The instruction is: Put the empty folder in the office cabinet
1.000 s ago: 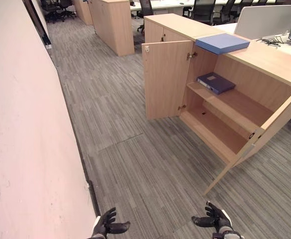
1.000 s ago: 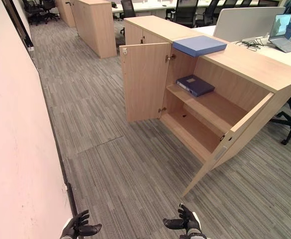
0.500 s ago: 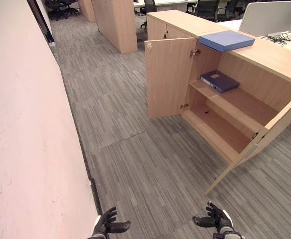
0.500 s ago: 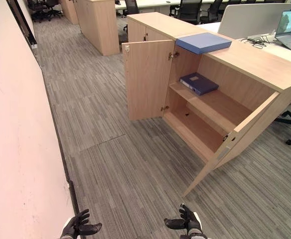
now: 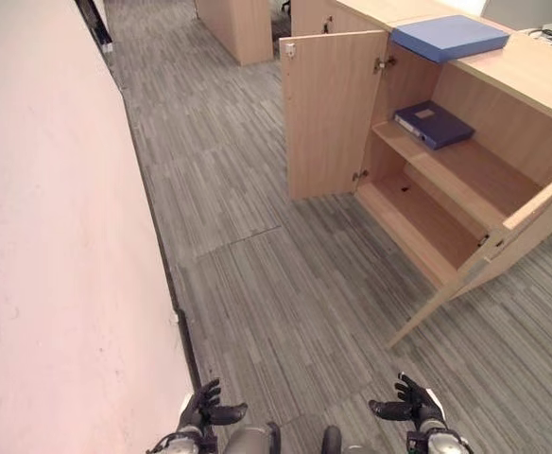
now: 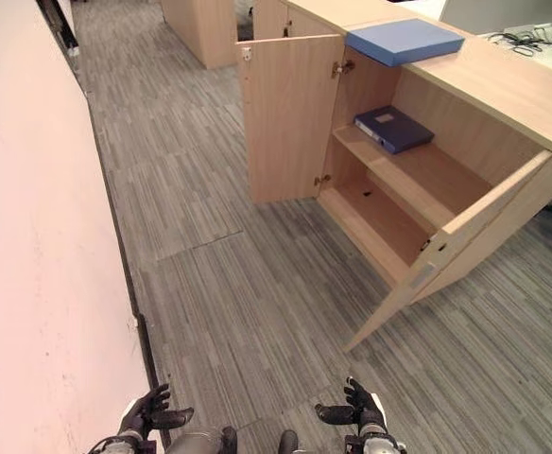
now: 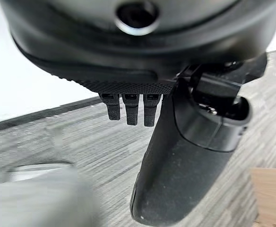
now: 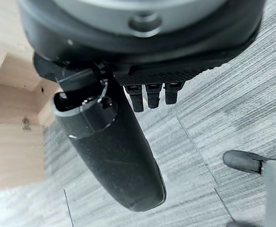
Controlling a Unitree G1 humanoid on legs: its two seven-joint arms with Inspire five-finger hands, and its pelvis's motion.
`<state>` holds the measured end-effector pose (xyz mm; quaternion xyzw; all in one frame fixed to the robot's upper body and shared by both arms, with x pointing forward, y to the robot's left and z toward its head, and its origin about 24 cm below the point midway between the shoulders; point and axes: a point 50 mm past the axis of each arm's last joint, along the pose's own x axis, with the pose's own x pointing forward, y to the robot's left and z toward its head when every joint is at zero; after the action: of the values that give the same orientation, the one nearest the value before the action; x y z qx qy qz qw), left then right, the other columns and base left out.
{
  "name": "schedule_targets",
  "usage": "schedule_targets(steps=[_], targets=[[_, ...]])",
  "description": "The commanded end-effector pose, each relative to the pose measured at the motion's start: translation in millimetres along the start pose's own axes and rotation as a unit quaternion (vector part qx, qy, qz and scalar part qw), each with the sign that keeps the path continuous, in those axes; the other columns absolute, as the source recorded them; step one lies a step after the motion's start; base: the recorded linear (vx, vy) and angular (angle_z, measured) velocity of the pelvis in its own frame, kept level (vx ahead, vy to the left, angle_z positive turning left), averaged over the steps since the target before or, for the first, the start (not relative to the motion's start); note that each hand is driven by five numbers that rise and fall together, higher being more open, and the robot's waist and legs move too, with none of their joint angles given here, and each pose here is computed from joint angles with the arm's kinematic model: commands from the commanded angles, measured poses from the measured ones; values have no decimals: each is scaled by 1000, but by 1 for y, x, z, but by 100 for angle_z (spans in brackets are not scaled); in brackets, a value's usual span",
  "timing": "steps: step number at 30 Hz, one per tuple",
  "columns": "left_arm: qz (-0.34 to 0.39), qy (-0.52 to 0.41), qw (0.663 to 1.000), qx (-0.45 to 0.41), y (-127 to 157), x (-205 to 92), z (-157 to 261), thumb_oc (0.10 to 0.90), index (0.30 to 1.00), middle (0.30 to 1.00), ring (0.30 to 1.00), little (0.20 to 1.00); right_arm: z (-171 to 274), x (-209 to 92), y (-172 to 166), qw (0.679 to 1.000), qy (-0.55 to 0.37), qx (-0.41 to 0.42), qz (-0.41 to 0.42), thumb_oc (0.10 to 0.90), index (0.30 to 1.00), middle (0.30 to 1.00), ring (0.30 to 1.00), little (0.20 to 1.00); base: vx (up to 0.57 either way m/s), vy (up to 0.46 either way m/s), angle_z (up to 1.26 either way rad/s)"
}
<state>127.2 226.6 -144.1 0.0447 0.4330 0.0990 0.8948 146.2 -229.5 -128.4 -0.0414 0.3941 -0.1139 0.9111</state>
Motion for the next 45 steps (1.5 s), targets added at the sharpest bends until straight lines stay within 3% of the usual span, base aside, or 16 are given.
schedule_targets(steps=[1, 11, 17, 27, 45], targets=[[9, -69, 998, -7, 8, 5, 31, 800, 900, 900, 900, 900, 22, 1, -34, 997, -55, 1, -46, 800, 900, 900, 900, 900, 227, 77, -1], [29, -24, 999, 2, 15, 1, 8, 800, 900, 900, 900, 900, 15, 5, -39, 998, -22, 5, -67, 800, 900, 900, 900, 900, 331, 163, -28], [41, 9, 998, 50, 29, -2, -6, 800, 900, 900, 900, 900, -3, 3, -18, 999, 13, 16, -39, 800, 900, 900, 900, 900, 461, 386, -61], [55, -25, 995, 83, 44, 4, 19, 800, 900, 900, 900, 900, 33, 16, 0, 999, -31, 23, -22, 800, 900, 900, 900, 900, 308, 426, -12], [-4, 5, 988, 154, 30, 1, 3, 800, 900, 900, 900, 900, 3, 8, -36, 996, 19, 43, -80, 800, 900, 900, 900, 900, 228, 82, 17]])
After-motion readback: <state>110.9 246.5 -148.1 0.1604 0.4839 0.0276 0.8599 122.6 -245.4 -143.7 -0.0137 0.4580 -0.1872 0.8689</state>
